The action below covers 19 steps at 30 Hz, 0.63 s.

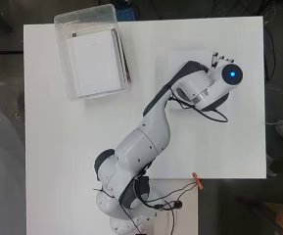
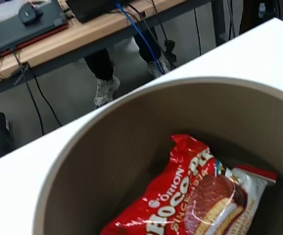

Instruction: Teleoperate dual arm-hand system to remove items from a box

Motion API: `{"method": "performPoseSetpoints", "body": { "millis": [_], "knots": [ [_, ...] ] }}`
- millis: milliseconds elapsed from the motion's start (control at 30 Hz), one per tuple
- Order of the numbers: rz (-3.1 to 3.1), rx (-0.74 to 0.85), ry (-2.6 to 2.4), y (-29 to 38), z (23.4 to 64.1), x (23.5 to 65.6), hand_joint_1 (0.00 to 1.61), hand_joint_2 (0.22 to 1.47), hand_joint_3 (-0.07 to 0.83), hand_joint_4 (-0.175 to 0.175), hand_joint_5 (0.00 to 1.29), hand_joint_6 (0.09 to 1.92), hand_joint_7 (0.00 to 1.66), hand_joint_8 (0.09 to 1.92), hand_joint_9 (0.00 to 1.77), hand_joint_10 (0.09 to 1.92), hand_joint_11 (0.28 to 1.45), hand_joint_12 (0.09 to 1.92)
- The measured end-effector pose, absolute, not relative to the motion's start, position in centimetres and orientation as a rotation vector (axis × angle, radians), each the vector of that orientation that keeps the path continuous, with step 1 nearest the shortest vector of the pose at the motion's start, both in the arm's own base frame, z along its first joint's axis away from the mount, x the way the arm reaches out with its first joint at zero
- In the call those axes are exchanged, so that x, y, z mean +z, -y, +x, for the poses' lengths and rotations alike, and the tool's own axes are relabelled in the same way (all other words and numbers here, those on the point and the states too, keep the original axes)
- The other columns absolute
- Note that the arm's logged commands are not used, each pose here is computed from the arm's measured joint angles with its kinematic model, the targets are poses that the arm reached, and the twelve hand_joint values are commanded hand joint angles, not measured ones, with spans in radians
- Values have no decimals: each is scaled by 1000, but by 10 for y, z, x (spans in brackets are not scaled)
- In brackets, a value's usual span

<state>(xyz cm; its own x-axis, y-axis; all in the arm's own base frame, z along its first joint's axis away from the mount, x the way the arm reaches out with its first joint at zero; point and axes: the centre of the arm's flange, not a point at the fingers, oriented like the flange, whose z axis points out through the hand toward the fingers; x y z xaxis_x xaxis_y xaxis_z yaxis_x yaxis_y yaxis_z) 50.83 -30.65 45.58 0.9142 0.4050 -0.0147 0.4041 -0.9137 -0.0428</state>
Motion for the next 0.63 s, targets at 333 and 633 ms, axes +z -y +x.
{"method": "performPoseSetpoints", "body": {
  "millis": [333, 633],
  "knots": [
    [-3038, -100, 766, 260, 475, 516, 308, 1047, 8, 100, 524, 87, 553, 87, 655, 87, 468, 87],
    [-2994, -145, 810, 245, 459, 528, 349, 1059, 5, 89, 500, 87, 538, 87, 619, 87, 458, 87]
  ]
}}
